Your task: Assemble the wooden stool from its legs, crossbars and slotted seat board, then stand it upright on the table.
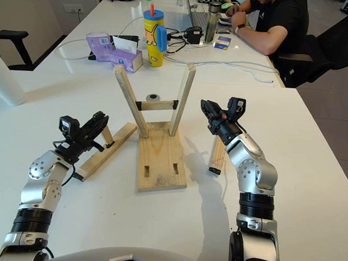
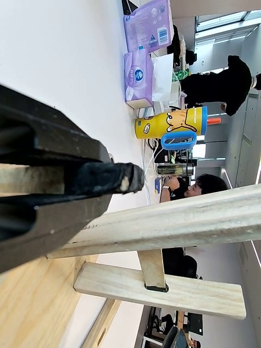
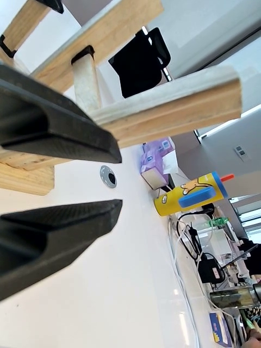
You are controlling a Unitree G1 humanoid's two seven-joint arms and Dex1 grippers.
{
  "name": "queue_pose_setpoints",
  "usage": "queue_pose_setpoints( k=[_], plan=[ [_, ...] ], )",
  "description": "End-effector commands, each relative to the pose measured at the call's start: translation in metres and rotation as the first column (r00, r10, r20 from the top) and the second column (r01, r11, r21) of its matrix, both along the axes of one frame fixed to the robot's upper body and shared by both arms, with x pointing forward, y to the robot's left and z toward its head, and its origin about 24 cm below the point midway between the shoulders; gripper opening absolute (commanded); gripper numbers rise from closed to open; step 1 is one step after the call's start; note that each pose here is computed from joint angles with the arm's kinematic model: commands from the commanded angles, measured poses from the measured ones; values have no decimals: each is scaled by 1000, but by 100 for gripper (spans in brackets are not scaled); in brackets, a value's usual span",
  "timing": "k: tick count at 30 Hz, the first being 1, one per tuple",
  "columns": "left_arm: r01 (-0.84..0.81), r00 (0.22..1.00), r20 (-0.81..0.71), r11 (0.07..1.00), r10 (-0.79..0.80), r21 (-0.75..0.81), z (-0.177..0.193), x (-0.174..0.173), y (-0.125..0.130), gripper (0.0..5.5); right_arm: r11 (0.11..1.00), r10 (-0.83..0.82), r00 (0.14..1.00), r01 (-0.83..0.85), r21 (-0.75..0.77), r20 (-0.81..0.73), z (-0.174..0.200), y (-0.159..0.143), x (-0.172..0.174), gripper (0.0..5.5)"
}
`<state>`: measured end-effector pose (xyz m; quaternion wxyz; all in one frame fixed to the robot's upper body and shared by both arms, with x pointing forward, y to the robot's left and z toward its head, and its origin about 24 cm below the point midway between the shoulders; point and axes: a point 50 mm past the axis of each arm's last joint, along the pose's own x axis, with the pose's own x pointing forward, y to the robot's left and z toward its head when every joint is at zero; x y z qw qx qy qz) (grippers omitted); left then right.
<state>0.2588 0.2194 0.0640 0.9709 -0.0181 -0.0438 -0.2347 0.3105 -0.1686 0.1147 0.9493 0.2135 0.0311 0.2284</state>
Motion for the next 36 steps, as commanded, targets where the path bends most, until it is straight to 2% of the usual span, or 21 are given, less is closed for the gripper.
queue_pose_setpoints(
  k=[1,20,28,29,36],
  plan=[
    [-23,987,-158,999,27,29,-29,-13,5,44,1000,4,1000,-4,-6,5,3,0,1,122],
    [-166,966,-193,984,175,62,-62,-48,4,44,1000,11,1000,-11,-15,4,2,-1,0,122],
    [-159,974,-152,986,166,58,-44,-36,4,44,1000,15,1000,-15,-16,5,3,0,0,122],
    [-156,976,-145,986,164,61,-40,-33,4,80,1000,15,1000,-15,-15,5,2,0,0,122],
    [-174,976,-112,979,185,102,-10,-19,10,184,1000,11,1000,-11,-12,3,2,0,-1,122]
  ],
)
